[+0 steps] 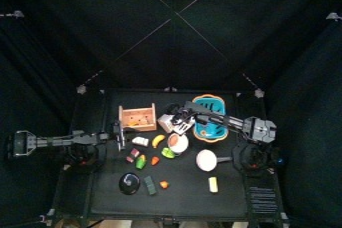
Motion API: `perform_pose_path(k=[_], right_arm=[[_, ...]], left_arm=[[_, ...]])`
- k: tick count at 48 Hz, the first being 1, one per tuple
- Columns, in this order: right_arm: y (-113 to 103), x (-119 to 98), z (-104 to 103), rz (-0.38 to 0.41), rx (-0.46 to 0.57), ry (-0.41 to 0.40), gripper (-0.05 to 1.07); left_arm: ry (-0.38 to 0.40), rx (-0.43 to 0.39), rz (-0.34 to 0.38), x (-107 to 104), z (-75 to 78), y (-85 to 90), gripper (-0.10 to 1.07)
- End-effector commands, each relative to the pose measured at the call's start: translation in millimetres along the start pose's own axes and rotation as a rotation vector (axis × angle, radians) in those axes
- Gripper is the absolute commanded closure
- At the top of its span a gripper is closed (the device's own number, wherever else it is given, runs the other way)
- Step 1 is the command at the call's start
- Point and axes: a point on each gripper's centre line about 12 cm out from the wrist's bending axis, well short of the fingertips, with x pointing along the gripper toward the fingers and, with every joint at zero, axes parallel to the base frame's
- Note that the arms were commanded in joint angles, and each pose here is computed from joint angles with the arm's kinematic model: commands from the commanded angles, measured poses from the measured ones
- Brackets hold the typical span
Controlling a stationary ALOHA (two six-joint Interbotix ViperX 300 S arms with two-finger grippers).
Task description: Place pairing knife back in holder
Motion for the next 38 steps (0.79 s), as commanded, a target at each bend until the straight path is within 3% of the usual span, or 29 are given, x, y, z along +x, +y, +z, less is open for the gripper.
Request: perform_pose_path(k=[1, 38], right_arm=[[0.3, -15.4, -3.2, 0.015, -0.006, -0.037, 0.6], [4.6, -13.6, 3.0, 0.012, -0.023, -0.026, 0.6]], left_arm=[[-0.014, 0.0, -0.002, 1.7, 4.3, -0.3, 0.34], [-0.011, 0.001, 0.0, 1.5, 3.6, 0.0, 0.34]])
